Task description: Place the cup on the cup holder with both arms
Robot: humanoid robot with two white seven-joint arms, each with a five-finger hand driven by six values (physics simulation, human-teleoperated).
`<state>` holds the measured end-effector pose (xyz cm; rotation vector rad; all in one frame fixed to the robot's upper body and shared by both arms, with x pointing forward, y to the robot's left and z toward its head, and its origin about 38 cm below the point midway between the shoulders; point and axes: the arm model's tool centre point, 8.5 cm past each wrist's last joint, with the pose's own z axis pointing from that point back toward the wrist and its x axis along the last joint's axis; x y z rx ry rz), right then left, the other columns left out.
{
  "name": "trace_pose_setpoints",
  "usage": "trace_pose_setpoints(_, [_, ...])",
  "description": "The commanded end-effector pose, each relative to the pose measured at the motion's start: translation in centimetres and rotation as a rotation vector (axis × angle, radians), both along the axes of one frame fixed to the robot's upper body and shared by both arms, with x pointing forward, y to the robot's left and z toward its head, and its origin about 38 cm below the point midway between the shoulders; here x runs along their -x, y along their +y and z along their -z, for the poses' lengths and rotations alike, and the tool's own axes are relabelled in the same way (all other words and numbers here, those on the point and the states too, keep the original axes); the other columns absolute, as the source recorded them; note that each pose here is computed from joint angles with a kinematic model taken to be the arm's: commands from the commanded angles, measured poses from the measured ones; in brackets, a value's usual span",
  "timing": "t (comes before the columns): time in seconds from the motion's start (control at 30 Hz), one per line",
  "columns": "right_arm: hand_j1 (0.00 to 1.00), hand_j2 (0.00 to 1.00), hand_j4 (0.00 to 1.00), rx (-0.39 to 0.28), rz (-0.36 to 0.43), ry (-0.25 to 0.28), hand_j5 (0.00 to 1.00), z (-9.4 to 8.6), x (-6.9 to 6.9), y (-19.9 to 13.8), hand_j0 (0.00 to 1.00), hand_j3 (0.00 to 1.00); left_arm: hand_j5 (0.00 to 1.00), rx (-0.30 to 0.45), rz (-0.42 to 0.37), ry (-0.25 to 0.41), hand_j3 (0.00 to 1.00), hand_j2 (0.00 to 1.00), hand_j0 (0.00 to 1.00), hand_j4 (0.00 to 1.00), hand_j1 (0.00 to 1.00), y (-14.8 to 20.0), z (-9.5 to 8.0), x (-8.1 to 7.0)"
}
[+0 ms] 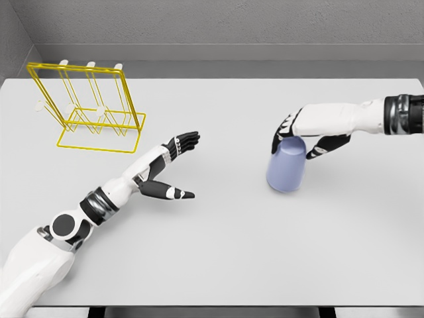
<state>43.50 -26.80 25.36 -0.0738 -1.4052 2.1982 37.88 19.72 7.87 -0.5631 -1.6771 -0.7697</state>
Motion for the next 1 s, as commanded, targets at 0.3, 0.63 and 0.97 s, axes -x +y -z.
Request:
trace_pose_setpoints(0.3, [0.67, 0.67, 0.67, -0.029, -0.029, -0.002, 0.67, -0.2, -0.3, 1.8, 0.67, 0.67, 1.0, 0.005, -0.002, 0.001, 1.0, 1.0, 1.0, 1.0, 1.0, 0.1, -0.1, -0.1])
trace_pose_setpoints(0.63, [0.67, 0.67, 0.67, -0.053, -0.062, -0.001, 0.67, -0.1, -0.5, 3.6, 0.67, 0.67, 1.0, 0.002, 0.0, 0.001, 1.0, 1.0, 1.0, 1.0, 1.0, 0.1, -0.1, 0.0])
trace_pose_setpoints(0.97, [0.67, 0.67, 0.67, -0.077, -0.094, -0.002, 0.67, -0.1, -0.8, 5.6, 0.67, 0.67, 1.0, 0.004, -0.001, 0.001, 1.0, 1.0, 1.0, 1.0, 1.0, 0.1, -0.1, -0.1])
